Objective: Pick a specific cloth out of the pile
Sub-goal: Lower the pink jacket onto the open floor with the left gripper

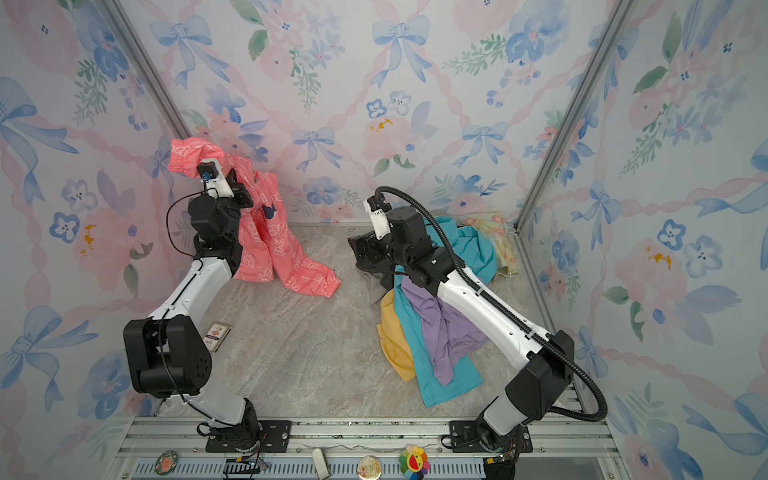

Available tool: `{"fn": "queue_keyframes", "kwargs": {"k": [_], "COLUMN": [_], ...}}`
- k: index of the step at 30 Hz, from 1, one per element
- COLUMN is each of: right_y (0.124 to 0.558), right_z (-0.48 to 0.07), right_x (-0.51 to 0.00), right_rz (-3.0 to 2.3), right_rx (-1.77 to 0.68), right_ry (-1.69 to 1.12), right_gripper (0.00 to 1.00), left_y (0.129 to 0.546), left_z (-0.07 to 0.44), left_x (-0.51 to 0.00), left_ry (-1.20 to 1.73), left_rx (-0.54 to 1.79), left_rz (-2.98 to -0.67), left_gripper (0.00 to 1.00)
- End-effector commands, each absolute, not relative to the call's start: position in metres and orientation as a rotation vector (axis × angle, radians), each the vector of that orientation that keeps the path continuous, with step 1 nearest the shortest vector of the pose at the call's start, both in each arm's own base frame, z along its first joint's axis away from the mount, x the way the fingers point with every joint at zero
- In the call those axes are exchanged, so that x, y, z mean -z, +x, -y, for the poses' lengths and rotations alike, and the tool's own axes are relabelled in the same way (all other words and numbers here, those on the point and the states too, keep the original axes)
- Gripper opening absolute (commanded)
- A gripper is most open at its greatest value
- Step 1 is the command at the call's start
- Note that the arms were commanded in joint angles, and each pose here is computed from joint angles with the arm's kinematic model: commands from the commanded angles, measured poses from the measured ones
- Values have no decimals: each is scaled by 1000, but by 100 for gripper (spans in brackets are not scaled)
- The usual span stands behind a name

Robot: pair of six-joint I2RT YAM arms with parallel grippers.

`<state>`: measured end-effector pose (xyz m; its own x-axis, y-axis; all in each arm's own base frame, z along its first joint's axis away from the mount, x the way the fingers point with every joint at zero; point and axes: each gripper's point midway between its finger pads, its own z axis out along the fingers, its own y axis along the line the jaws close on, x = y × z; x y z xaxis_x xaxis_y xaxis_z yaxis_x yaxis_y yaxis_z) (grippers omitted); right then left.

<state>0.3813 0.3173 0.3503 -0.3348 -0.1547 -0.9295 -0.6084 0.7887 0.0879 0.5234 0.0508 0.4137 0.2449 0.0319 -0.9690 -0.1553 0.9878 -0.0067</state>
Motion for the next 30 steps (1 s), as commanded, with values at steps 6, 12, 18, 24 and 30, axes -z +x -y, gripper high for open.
{"fn": "queue_keyframes", "kwargs": {"k": [6,12,18,24,30], "right_y": [380,372,366,365,365], "right_z": [-325,-329,-331,-329,-327], "right_x": [-320,-303,-296,-294,-289], "right_rz": [-1938,-1968,-1968,-1961,-1963], "right_rx": [-528,-490,-480,-474,-477], "right_ry": [-605,-666,-705,-702,-693], "right_gripper": [97,97,97,97,97], "left_y": [514,511,504,500,502], "left_z": [-27,-24,-23,-24,-20], "left_x": [-380,-344,-302,-271,-245], "left_ry": [-41,-77,-104,-128,-156], "left_rx": [-78,-15,-4,4,54], "left_rz": [-1332,-1404,-1490,-1566,-1654], "left_gripper": [0,0,0,0,0]}}
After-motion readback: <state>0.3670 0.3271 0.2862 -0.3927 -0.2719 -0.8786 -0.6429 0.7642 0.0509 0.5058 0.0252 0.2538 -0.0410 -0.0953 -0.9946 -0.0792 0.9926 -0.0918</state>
